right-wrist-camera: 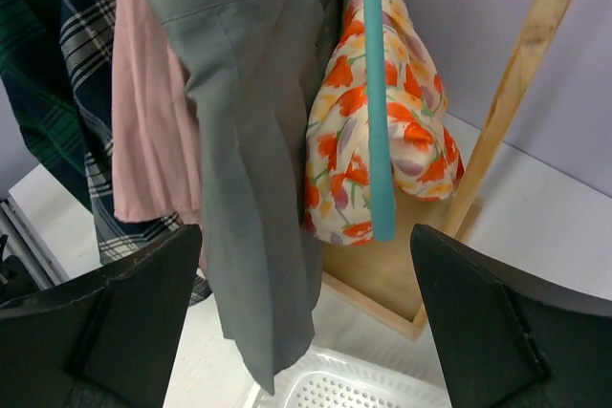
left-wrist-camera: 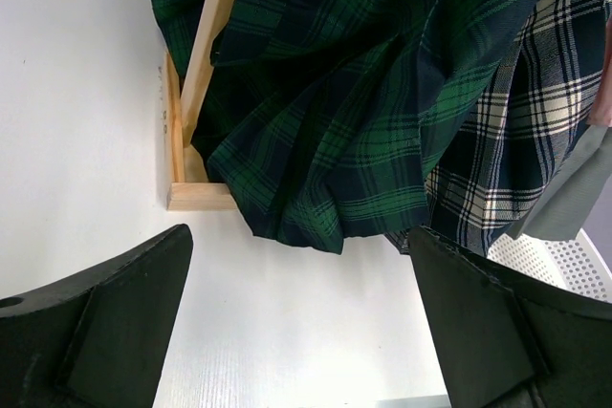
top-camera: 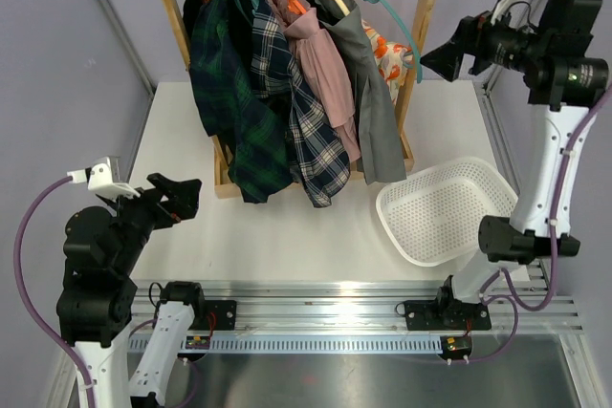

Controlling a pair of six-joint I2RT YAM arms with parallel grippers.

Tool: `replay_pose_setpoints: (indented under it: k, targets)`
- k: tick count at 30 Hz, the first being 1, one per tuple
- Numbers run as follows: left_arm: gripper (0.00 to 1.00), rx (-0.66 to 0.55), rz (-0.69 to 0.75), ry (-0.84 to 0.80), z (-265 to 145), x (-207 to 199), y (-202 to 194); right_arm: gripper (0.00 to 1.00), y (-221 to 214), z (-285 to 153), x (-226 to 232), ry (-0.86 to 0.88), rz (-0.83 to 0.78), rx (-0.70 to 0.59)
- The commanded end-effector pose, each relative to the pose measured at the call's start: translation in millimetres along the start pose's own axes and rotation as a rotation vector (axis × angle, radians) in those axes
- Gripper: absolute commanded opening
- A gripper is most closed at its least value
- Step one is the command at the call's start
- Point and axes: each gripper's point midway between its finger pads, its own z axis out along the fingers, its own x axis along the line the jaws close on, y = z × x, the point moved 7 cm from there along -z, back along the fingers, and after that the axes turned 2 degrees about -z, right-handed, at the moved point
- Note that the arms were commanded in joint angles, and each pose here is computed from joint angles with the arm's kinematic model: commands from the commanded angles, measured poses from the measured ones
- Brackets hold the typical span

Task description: Remove the skirt from the hanger

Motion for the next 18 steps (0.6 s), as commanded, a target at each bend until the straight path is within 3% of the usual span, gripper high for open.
replay_pose_setpoints:
  k: [1,6,12,18]
  targets:
    - [0.99,-0.03,0.023,-0.061,2,-10,11,0.98,15,27,9,0.066,-0.005,-0.032]
    - [0.99,-0.036,0.009,-0.084,4,-11,9,0.95,13,73,-15,-0.031,-0.075,-0.014]
    - [0.99,-0.049,0.006,-0.131,2,-13,4,0.87,9,98,-36,-0.088,-0.122,-0.008]
    - [0.99,-0.047,0.0,-0.149,6,-14,3,0.65,-1,117,-38,-0.007,-0.137,0.002]
